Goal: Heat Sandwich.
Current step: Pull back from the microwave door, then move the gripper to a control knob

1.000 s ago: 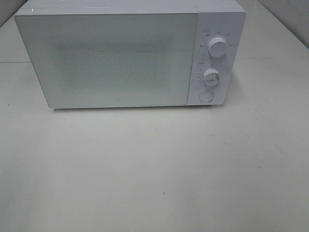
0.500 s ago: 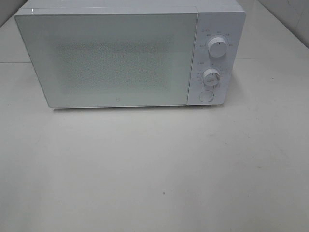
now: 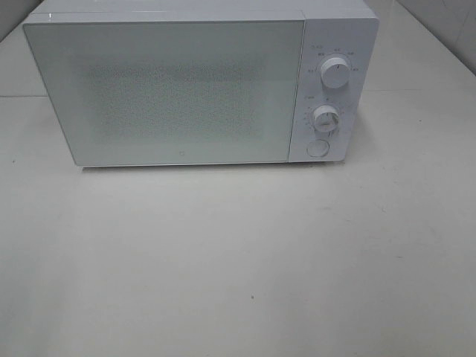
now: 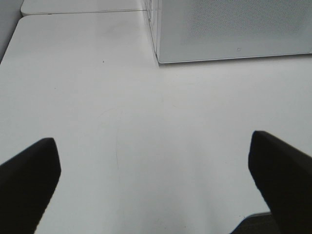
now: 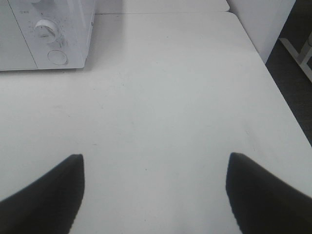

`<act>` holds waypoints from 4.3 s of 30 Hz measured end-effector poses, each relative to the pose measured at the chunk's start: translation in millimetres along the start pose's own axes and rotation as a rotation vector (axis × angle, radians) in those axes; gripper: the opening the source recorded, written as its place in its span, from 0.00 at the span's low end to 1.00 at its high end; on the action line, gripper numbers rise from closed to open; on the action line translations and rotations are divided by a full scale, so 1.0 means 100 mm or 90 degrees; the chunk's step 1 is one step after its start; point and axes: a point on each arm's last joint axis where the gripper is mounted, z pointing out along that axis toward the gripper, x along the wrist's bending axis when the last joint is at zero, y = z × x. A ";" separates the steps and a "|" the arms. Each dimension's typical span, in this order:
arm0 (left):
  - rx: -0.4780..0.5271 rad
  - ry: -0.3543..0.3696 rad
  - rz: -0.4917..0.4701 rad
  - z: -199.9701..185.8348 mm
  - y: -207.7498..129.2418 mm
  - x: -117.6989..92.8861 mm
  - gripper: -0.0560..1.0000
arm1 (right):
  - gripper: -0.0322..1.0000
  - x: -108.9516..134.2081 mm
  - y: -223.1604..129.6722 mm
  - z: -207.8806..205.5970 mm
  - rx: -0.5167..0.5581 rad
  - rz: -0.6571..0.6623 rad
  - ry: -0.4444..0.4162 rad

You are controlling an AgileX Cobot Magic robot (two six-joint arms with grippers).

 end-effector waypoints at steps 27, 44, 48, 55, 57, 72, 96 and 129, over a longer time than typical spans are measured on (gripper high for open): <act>0.000 0.000 0.000 0.00 0.00 0.00 0.99 | 0.77 0.00 0.00 0.00 -0.002 0.000 0.000; 0.000 0.000 0.000 0.00 0.00 0.00 0.99 | 0.77 0.07 0.53 0.23 -0.069 -0.015 0.015; 0.000 0.000 0.000 0.00 0.00 0.00 0.99 | 0.77 0.10 0.65 0.36 -0.068 -0.020 0.020; 0.000 0.000 0.000 0.00 0.00 0.00 0.99 | 0.77 0.15 0.80 0.61 -0.059 -0.028 0.028; 0.000 0.000 0.000 0.00 0.00 0.00 0.99 | 0.77 0.16 0.83 0.68 -0.055 -0.030 0.030; 0.000 0.000 0.000 0.00 0.00 0.00 0.99 | 0.77 0.26 0.97 1.24 -0.010 -0.044 0.045; 0.000 0.000 0.000 0.00 0.00 0.00 0.99 | 0.77 0.42 0.88 1.97 -0.080 -0.023 0.093; 0.000 0.000 0.000 0.00 0.00 0.00 0.99 | 0.77 1.36 0.10 2.29 -0.212 -0.034 0.065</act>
